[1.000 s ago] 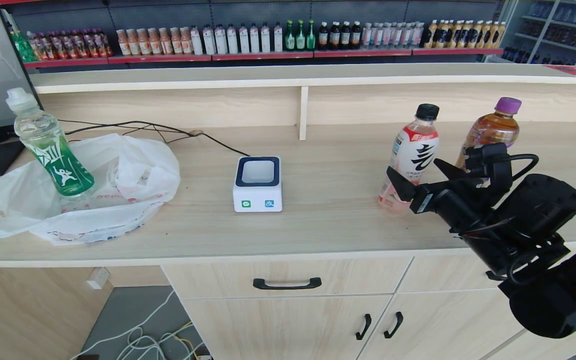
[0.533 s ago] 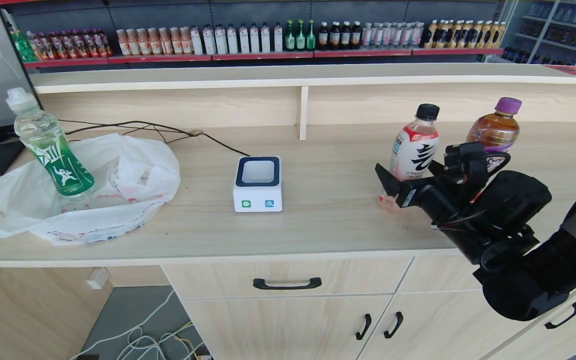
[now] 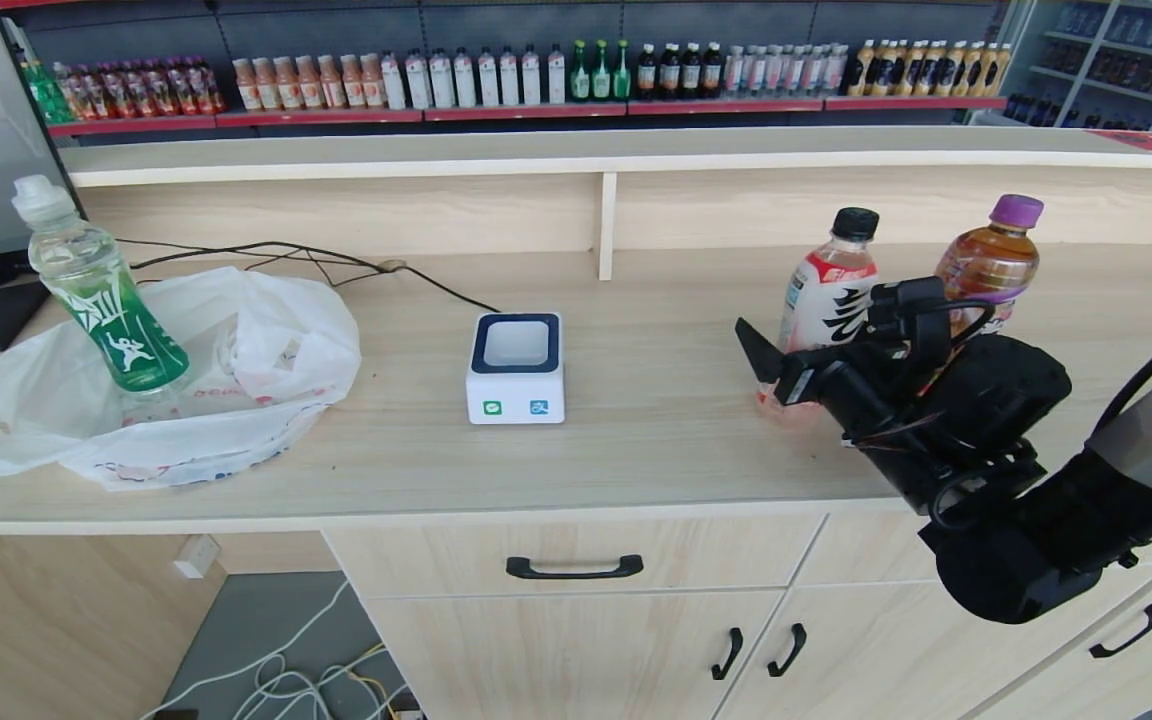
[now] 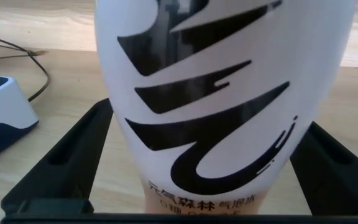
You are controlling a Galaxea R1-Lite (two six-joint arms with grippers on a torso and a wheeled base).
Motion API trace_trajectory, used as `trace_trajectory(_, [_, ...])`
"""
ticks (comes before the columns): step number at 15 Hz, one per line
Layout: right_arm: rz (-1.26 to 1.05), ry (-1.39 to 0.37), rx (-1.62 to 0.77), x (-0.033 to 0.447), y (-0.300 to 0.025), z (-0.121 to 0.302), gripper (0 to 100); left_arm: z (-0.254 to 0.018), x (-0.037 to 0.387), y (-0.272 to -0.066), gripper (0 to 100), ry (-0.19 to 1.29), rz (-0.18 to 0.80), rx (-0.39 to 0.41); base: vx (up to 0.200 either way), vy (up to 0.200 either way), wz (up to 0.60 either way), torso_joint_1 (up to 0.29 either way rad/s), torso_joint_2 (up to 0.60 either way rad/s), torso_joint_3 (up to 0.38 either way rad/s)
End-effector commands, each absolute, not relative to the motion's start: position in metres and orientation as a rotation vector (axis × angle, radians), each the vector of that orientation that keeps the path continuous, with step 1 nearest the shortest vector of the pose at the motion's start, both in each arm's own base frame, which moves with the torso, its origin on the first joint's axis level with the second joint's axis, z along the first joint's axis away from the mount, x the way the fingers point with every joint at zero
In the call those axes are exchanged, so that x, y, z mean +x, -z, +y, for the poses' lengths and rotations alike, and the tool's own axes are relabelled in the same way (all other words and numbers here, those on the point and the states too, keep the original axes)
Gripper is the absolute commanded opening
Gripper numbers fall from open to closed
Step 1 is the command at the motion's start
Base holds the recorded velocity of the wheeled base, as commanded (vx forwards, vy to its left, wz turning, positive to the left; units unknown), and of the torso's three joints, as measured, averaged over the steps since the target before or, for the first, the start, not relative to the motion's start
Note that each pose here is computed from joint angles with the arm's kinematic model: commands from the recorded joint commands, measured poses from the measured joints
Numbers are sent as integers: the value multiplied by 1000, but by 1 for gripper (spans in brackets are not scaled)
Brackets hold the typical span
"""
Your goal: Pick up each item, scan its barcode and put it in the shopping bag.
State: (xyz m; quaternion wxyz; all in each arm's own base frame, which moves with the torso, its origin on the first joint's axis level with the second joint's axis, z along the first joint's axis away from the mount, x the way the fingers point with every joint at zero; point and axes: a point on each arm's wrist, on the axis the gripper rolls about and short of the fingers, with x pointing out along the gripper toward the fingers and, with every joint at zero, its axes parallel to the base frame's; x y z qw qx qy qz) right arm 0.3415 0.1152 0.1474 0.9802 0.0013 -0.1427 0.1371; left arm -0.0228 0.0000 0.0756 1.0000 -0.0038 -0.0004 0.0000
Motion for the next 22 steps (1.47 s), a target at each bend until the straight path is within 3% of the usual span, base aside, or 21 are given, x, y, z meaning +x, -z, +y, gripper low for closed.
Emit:
trace_trajectory(1, [-290,-276,5,343,-147,116,100,0,-23,-76,100,0,-2,-8,0,0,0,0,0,0])
trace_trajectory(2, [-297,-276,8,345,-148,116,0,0,-23,-76,100,0,-2,-9,0,0,0,0,0,0])
trace_trajectory(12, [-309,-272,13,343,-153,115,0,0,-23,-76,100,-2,-2,-11,0,0,0,0,0,0])
trace_trajectory(22, [-388,-311,42,307,-189,117,0,0,-23,-75,100,0,0,-5,0,0,0,0,0,0])
